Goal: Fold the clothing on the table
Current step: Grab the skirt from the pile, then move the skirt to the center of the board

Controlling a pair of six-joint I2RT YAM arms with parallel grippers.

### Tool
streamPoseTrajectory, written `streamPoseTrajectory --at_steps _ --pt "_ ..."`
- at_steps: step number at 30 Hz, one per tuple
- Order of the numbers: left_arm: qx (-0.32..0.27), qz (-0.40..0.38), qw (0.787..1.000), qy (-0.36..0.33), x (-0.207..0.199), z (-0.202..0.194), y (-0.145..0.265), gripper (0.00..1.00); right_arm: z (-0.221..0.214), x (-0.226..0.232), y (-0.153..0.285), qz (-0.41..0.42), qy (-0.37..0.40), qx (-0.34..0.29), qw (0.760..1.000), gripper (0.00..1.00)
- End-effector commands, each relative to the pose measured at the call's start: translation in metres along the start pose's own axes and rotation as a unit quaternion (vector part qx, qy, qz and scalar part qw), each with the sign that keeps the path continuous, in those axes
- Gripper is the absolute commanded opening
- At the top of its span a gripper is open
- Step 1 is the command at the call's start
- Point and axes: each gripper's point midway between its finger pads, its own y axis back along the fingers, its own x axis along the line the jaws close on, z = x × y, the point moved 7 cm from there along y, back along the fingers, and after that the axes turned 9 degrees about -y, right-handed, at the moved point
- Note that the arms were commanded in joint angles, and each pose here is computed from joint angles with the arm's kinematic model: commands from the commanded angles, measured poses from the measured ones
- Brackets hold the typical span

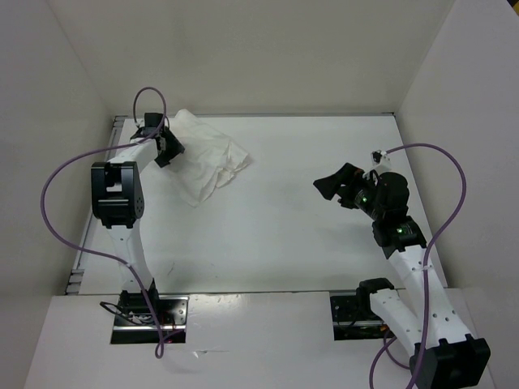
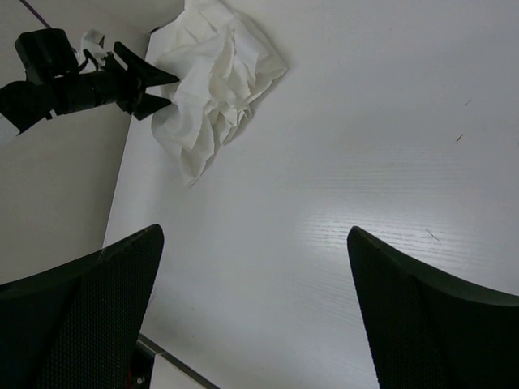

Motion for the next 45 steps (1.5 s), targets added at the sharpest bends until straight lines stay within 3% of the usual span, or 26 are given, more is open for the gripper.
streamPoseTrajectory --at_steps 1,2,3,4,6,7,8,12,13,16,21,27,29,32,36,41,44,45 --pt "-0.012 -0.021 1.0 0.017 -0.01 0.009 -0.004 0.67 0.003 0.003 -0.001 0.007 0.007 -0.009 1.0 0.99" --pt "-0.01 -0.03 0.999 0.017 -0.012 0.007 -0.005 0.6 0.003 0.003 -0.001 0.007 0.007 -0.009 1.0 0.99" --pt "-0.014 -0.039 0.999 0.017 -0.014 0.009 -0.005 0.33 0.003 0.003 -0.001 0.007 0.007 -0.009 1.0 0.99" --pt "-0.009 -0.047 0.999 0.017 -0.016 0.008 -0.004 0.2 0.002 0.002 -0.002 0.003 0.006 -0.006 1.0 0.99" --pt "-0.004 -0.1 0.995 -0.011 -0.028 0.005 0.001 0.02 0.003 0.001 -0.003 0.0 0.005 -0.009 1.0 0.99" --pt "-0.011 -0.132 0.991 -0.034 -0.043 0.006 0.014 0.0 0.003 0.001 -0.003 0.0 0.005 -0.009 1.0 0.99" --pt "-0.005 -0.198 0.976 -0.089 -0.064 -0.003 0.026 0.0 0.003 0.001 -0.003 0.0 0.005 -0.009 1.0 0.99" --pt "-0.003 -0.328 0.925 -0.193 -0.107 -0.022 0.091 0.0 0.002 0.0 -0.004 -0.003 0.004 -0.006 1.0 0.99" --pt "-0.005 -0.374 0.897 -0.233 -0.126 -0.031 0.128 0.0 0.001 -0.002 -0.007 -0.007 0.002 -0.002 1.0 0.99" --pt "-0.02 -0.447 0.849 -0.279 -0.146 -0.041 0.2 0.0 -0.001 -0.004 -0.012 -0.006 -0.001 0.012 1.0 0.99" --pt "-0.052 -0.474 0.832 -0.284 -0.13 -0.043 0.266 0.0 -0.005 -0.009 -0.02 -0.007 -0.005 0.026 1.0 0.99" --pt "-0.078 -0.468 0.838 -0.27 -0.121 -0.027 0.283 0.0 -0.006 -0.017 -0.028 -0.014 -0.015 0.043 0.999 0.99" --pt "-0.097 -0.485 0.824 -0.278 -0.128 -0.016 0.297 0.0 -0.005 -0.015 -0.029 -0.011 -0.015 0.046 0.999 0.99" --pt "-0.1 -0.489 0.819 -0.283 -0.133 -0.008 0.305 0.0 -0.005 -0.015 -0.029 -0.011 -0.015 0.046 0.999 0.99" --pt "-0.123 -0.536 0.771 -0.321 -0.14 0.004 0.343 0.0 -0.005 -0.015 -0.029 -0.011 -0.015 0.046 0.999 0.99" --pt "-0.169 -0.607 0.681 -0.372 -0.131 0.007 0.421 0.0 -0.003 -0.012 -0.025 -0.004 -0.011 0.039 0.999 0.99" --pt "-0.197 -0.619 0.658 -0.382 -0.119 0.002 0.454 0.02 -0.002 -0.008 -0.021 0.005 -0.008 0.036 0.999 0.99" --pt "-0.209 -0.612 0.662 -0.38 -0.116 0.001 0.455 0.03 0.0 -0.005 -0.02 0.012 -0.005 0.03 0.999 0.99"
